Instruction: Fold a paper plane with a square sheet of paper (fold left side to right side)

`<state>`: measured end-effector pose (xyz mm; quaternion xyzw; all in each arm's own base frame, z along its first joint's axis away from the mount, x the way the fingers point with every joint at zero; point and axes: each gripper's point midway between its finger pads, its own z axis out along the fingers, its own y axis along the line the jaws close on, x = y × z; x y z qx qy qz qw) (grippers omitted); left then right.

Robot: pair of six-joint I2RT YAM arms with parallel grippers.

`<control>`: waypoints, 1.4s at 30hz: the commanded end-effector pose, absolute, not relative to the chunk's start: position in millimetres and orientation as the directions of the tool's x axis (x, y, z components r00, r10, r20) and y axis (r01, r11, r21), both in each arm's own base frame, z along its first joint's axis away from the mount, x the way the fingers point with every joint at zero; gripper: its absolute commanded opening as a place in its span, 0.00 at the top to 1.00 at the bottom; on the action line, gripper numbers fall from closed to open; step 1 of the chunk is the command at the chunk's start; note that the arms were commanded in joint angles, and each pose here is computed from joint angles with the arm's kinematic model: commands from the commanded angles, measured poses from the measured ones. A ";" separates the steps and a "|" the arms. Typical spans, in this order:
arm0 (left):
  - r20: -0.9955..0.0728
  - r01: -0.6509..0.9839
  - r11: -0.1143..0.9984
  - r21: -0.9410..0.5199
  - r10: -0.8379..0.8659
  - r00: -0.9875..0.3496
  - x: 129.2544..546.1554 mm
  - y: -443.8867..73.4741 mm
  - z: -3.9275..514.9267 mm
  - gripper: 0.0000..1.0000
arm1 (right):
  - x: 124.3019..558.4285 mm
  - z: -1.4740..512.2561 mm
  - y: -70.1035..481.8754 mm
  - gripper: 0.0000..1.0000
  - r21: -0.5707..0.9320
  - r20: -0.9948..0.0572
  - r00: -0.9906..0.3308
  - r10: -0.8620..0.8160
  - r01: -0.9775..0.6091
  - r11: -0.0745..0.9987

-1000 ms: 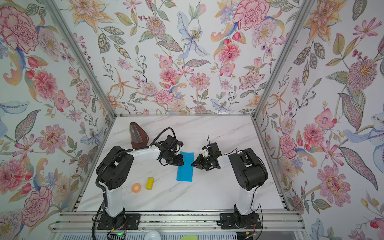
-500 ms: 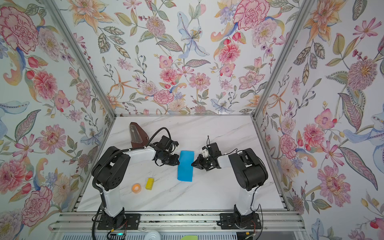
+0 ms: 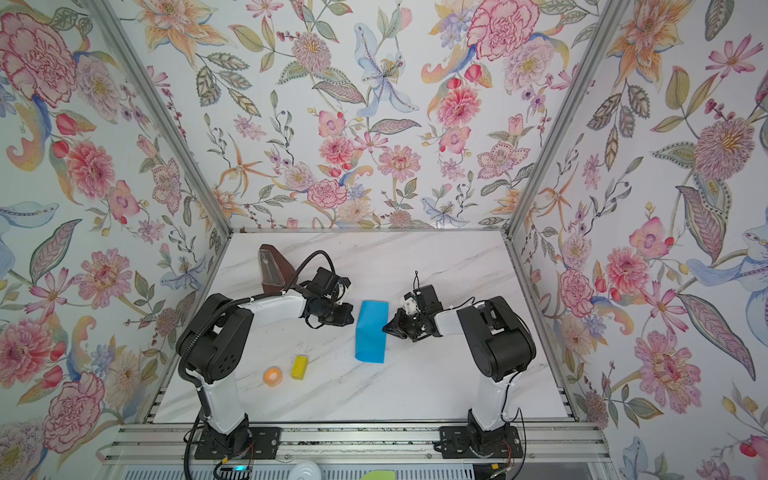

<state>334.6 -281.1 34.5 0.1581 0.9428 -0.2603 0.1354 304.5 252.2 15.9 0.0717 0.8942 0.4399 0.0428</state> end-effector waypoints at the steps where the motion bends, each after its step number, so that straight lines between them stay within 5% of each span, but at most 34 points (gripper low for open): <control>1: -0.359 0.394 0.774 -0.496 0.231 -0.904 339.7 -307.2 44.1 1.00 | 285.5 -12.6 235.6 1.00 0.716 0.065 -0.979 0.192 0.180 0.675; 11: -0.313 0.382 0.782 -0.493 0.250 -0.916 336.4 -309.2 21.6 1.00 | 285.3 -11.8 234.7 1.00 0.715 0.063 -0.979 0.192 0.178 0.676; 25: -0.213 0.294 0.924 -0.244 0.245 -0.946 338.0 -231.3 -22.8 1.00 | 285.8 -12.9 233.4 1.00 0.710 0.062 -0.979 0.196 0.181 0.680; 42: -0.367 0.393 0.804 -0.446 0.236 -0.900 358.8 -303.2 50.3 1.00 | 286.2 -11.5 234.8 1.00 0.711 0.063 -0.979 0.195 0.181 0.680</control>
